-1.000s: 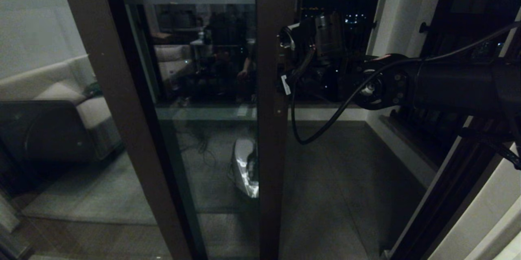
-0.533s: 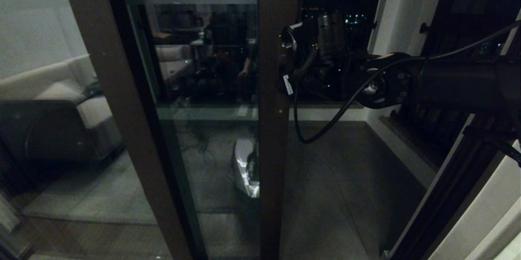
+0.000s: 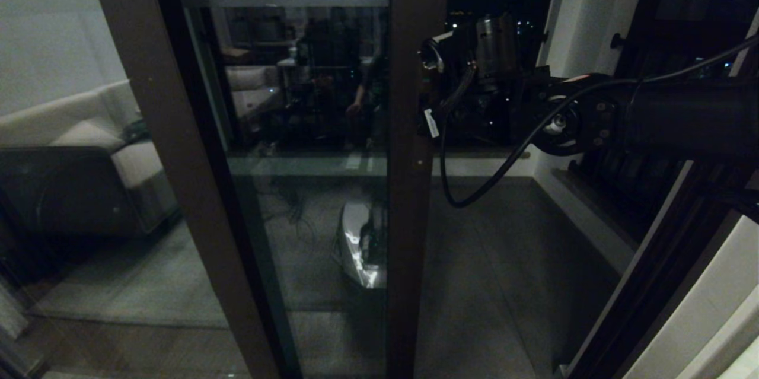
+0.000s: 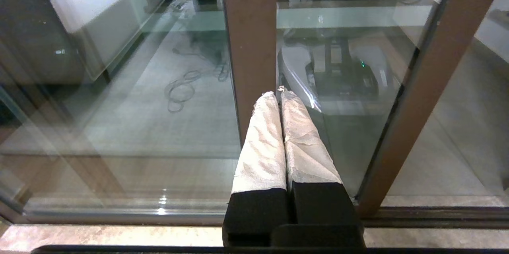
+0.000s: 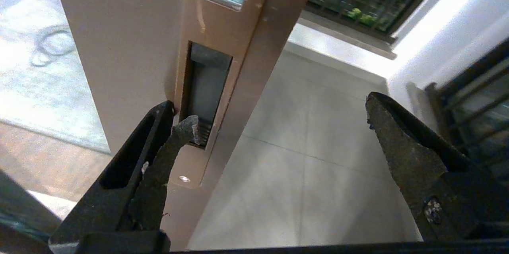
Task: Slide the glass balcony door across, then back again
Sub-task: Close the slid door
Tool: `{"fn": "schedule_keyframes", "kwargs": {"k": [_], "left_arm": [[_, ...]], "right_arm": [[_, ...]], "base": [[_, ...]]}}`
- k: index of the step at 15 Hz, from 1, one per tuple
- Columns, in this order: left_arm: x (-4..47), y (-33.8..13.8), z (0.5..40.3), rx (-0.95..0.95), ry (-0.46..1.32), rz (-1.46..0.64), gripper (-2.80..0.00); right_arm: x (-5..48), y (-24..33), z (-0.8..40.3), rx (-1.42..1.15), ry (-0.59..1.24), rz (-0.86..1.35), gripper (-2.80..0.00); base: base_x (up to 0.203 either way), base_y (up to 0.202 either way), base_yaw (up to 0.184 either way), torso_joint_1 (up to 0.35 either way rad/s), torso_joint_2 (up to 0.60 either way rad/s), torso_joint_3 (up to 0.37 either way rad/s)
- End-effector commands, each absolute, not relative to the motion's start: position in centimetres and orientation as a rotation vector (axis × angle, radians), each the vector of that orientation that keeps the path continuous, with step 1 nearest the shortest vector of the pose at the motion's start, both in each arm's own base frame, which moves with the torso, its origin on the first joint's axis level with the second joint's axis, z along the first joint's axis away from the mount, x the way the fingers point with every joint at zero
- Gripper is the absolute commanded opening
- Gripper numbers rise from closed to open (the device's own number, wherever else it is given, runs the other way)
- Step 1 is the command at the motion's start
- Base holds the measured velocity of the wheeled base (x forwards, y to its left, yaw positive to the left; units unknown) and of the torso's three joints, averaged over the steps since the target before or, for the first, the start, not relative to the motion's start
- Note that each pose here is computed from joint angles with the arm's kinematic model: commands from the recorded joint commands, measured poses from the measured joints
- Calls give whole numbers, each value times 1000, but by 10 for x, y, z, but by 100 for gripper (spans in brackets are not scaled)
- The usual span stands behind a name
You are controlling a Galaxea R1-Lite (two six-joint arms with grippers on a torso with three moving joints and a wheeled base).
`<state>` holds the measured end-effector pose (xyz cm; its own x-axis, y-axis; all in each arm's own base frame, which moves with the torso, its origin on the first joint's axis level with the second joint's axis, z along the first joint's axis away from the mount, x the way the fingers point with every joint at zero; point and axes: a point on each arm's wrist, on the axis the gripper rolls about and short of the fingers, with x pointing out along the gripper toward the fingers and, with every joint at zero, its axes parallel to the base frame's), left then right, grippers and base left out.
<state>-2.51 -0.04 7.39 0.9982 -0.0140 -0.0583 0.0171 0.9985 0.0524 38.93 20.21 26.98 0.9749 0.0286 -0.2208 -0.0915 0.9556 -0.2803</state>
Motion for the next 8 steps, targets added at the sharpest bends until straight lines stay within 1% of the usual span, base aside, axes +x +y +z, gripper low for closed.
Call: {"fn": "schedule_keyframes", "kwargs": {"k": [1,8], "left_arm": [[-25,0,74,53,58,-15,-280],[-25,0,74,53,58,-15,-280]], "right_arm": [[383,199,276,-296,210,65,0],[376,189,281,-288,207,48,0]], "base": [[0,0,0,0,0,0],[0,0,0,0,0,0]]}}
